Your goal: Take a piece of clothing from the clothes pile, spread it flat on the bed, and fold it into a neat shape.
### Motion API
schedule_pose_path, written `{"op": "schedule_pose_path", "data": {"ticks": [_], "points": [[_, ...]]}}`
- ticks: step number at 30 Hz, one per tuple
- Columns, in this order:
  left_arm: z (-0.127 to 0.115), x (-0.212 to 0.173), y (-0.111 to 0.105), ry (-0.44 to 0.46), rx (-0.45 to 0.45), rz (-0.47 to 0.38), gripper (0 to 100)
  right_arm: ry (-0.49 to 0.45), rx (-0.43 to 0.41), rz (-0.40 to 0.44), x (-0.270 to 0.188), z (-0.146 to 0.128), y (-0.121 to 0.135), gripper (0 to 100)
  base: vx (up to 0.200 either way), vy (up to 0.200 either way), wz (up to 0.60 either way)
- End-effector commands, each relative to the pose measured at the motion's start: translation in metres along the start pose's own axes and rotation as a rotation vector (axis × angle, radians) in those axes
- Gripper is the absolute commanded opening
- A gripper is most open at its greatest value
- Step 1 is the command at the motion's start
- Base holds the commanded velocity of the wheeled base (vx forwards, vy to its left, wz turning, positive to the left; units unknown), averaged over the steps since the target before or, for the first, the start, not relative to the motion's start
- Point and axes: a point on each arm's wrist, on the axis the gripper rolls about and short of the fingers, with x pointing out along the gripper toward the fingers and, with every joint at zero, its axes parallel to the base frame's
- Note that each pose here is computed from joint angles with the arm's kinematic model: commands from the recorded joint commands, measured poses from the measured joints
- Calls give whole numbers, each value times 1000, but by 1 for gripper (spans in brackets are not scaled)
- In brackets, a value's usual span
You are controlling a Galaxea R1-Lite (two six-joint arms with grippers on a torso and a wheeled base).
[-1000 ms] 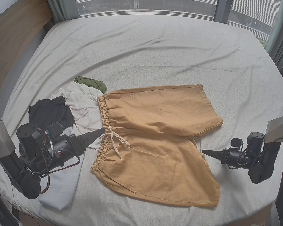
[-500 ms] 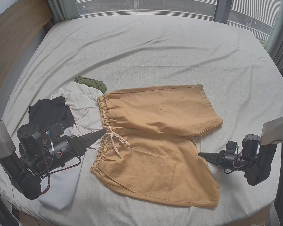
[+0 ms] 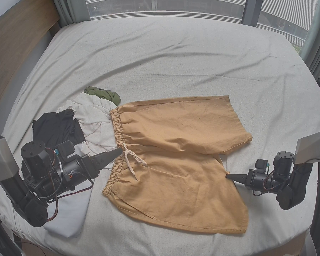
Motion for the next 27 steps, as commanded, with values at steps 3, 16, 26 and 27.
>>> {"op": "schedule_pose_path", "data": {"ticks": [3, 16, 26, 27], "points": [[-2, 1, 1, 7, -4, 3, 100, -27, -17, 4, -5, 8, 2, 0, 0, 0, 0], [-3, 1, 1, 12, -6, 3, 100, -27, 32, 12, -4, 9, 3, 100, 0, 0, 0], [-5, 3, 0, 21, -5, -2, 100, -43, 177, 23, 0, 15, 5, 0, 0, 0, 0], [-5, 3, 0, 21, -5, -2, 100, -41, 190, 24, 0, 14, 5, 0, 0, 0, 0]]}}
